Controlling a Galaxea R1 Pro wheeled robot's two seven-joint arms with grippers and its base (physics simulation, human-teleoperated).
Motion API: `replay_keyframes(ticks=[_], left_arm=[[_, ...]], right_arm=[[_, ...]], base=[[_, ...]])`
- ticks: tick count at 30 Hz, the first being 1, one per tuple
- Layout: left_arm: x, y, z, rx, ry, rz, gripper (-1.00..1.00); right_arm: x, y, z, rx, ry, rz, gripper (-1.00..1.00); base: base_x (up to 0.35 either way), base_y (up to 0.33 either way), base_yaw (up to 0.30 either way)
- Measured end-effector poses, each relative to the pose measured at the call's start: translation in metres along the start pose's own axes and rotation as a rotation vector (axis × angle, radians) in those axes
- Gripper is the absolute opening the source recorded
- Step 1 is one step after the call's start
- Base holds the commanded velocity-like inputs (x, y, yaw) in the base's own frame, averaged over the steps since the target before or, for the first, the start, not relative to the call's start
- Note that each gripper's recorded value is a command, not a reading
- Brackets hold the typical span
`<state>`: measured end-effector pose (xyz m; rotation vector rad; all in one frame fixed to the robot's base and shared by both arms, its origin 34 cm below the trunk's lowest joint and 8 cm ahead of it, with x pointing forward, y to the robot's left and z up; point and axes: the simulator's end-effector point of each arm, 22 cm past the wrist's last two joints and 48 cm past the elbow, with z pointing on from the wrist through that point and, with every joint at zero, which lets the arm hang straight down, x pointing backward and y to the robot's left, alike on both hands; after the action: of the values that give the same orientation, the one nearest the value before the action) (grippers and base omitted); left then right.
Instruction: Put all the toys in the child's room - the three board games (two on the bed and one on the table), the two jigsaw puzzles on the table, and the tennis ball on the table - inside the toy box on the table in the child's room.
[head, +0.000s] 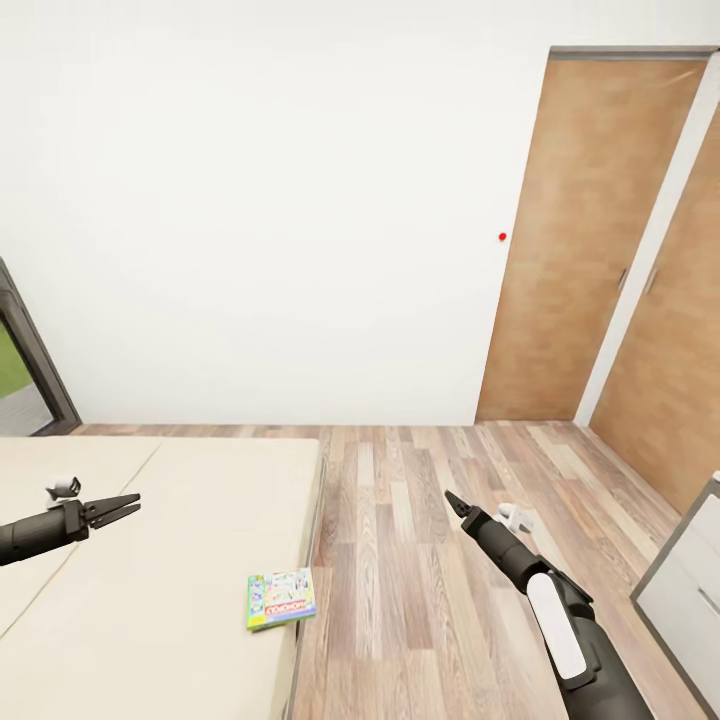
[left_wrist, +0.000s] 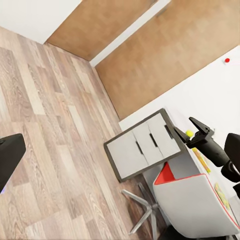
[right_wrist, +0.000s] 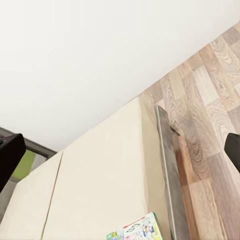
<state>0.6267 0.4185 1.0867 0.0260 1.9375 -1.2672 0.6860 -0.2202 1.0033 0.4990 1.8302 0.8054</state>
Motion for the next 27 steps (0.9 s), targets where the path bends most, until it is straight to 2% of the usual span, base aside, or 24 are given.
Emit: replay_keyframes(ticks=[27], left_arm=[[-0.011,-0.019,-0.006,0.019,-0.022,0.034,1.0]], right_arm=[[-0.016,0.019,-0.007,-0.032,-0.029,-0.014,1.0]], base=[[0.0,0.0,0.0]])
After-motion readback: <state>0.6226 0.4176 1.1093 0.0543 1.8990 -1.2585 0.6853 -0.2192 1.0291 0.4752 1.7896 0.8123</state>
